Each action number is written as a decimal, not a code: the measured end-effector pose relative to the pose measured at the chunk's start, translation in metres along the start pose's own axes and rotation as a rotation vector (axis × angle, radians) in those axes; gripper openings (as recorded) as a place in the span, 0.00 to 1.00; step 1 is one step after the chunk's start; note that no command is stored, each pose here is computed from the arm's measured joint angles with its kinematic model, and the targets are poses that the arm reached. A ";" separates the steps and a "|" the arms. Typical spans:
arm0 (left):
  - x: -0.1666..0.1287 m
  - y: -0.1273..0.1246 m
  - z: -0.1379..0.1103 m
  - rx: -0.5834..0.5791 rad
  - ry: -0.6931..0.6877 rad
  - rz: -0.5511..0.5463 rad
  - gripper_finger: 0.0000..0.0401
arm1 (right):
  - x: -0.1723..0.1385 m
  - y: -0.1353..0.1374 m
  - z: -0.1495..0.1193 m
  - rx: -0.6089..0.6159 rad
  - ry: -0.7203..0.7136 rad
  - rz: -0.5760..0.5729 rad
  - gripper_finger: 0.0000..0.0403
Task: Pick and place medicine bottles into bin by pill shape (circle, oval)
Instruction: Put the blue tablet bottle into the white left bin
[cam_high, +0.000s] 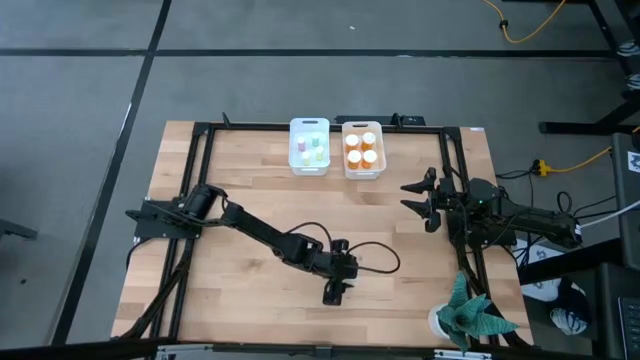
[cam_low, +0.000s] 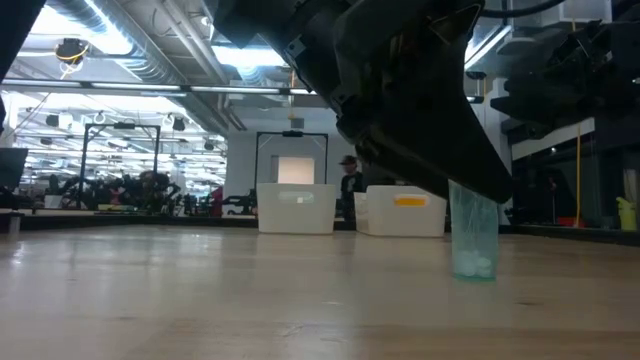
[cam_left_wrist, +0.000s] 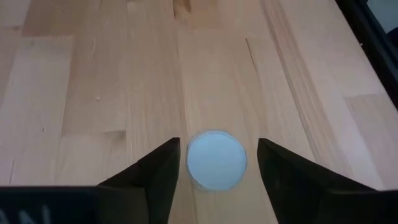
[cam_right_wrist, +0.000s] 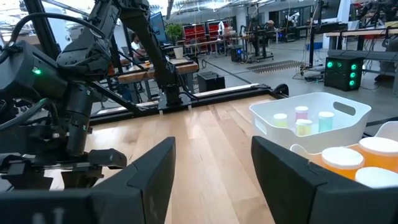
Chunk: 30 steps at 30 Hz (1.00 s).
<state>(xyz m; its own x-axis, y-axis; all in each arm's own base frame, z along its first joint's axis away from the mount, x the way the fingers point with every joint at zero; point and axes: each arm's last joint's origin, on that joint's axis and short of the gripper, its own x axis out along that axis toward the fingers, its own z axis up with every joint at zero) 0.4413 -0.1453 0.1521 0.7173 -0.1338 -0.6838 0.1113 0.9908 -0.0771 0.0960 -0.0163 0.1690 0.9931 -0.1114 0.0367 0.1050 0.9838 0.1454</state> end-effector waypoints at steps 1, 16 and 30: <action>0.000 0.000 0.000 0.000 0.000 0.000 0.50 | 0.000 0.000 0.000 0.000 0.000 0.000 0.53; -0.051 0.022 0.038 -0.016 -0.107 0.142 0.24 | 0.000 0.000 0.000 0.000 0.000 0.000 0.53; -0.174 0.190 0.056 -0.037 0.051 0.561 0.24 | 0.000 0.000 0.000 0.000 0.001 -0.001 0.53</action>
<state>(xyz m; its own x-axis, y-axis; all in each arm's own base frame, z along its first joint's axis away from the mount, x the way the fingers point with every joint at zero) 0.3764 0.0653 0.2967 0.6251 0.4140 -0.6617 -0.3027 0.9100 0.2834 0.0960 -0.0164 0.1689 0.9930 -0.1124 0.0355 0.1061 0.9836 0.1455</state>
